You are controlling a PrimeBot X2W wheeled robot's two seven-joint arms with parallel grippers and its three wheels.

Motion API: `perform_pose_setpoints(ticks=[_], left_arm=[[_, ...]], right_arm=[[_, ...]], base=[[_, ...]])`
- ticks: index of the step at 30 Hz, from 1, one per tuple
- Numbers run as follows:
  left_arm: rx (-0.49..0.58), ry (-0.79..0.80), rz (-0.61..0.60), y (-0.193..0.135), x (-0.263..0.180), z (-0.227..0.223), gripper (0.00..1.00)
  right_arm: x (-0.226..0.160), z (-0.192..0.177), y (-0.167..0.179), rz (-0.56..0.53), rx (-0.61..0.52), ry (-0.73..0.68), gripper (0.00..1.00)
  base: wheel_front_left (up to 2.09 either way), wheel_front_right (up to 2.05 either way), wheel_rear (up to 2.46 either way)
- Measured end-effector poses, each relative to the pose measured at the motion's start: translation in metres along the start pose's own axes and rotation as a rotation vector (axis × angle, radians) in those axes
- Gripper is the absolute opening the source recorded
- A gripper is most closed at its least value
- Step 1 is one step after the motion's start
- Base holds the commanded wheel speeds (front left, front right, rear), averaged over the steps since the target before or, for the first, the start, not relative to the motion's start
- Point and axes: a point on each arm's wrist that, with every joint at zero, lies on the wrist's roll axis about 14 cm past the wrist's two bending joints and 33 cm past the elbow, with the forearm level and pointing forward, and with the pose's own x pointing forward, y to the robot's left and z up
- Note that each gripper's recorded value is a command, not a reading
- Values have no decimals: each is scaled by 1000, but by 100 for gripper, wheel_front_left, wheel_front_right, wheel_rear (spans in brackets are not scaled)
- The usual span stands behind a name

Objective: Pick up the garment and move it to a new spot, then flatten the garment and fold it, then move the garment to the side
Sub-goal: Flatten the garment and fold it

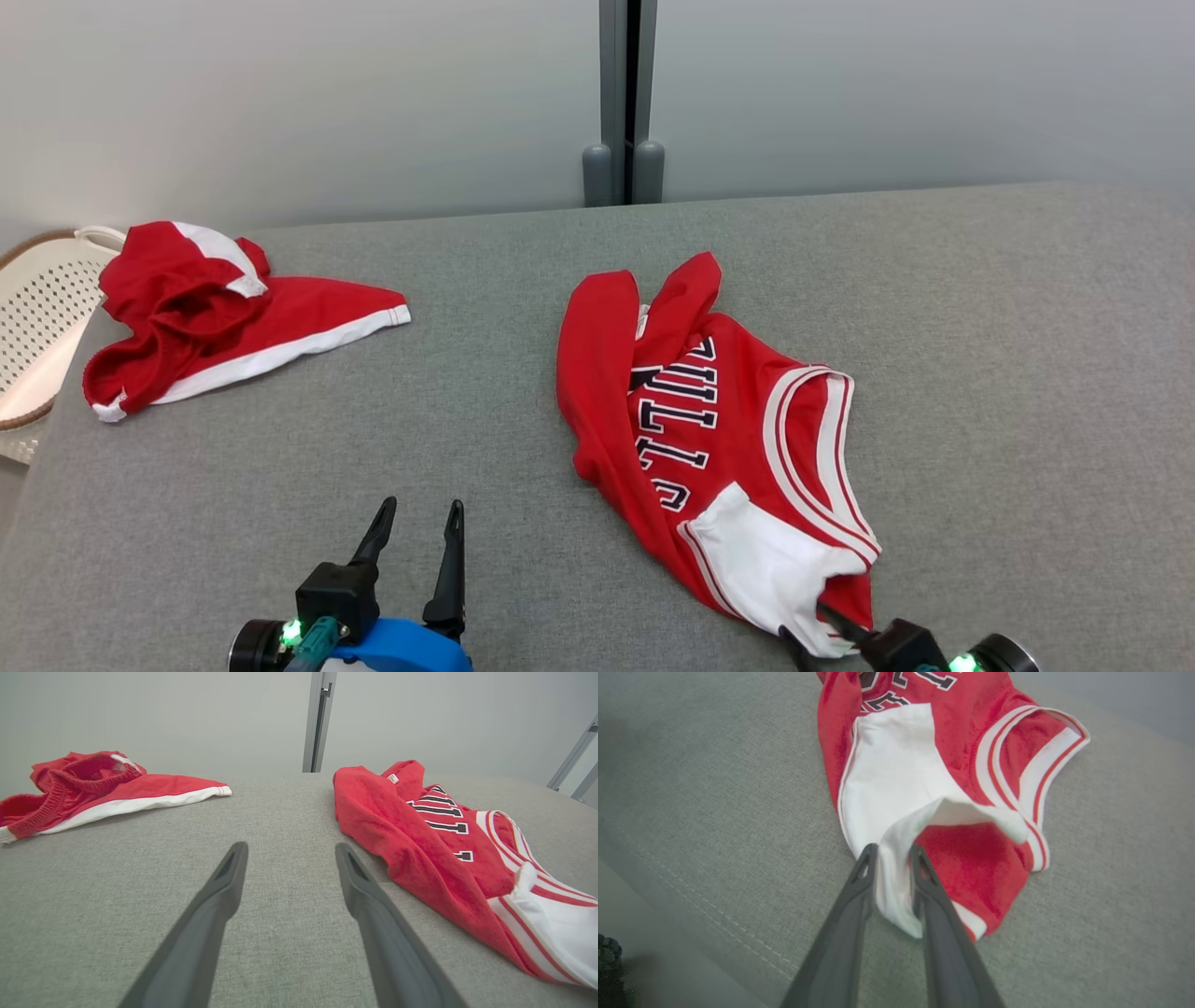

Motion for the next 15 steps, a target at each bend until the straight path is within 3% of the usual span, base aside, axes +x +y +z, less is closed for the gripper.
perform_pose_setpoints(ticks=[6, 11, 15], left_arm=[[-4, -12, 5, 0, -5, 3, 100], [-13, -6, 23, 4, -9, 0, 100], [-18, -3, 42, 10, -9, -1, 100]], right_arm=[[-9, 20, -28, -119, 181, -86, 100], [-9, 40, -74, -218, 157, -109, 100], [12, 54, -87, -225, 148, -84, 100]], base=[[0, 0, 0], [0, 0, 0], [0, 0, 0]])
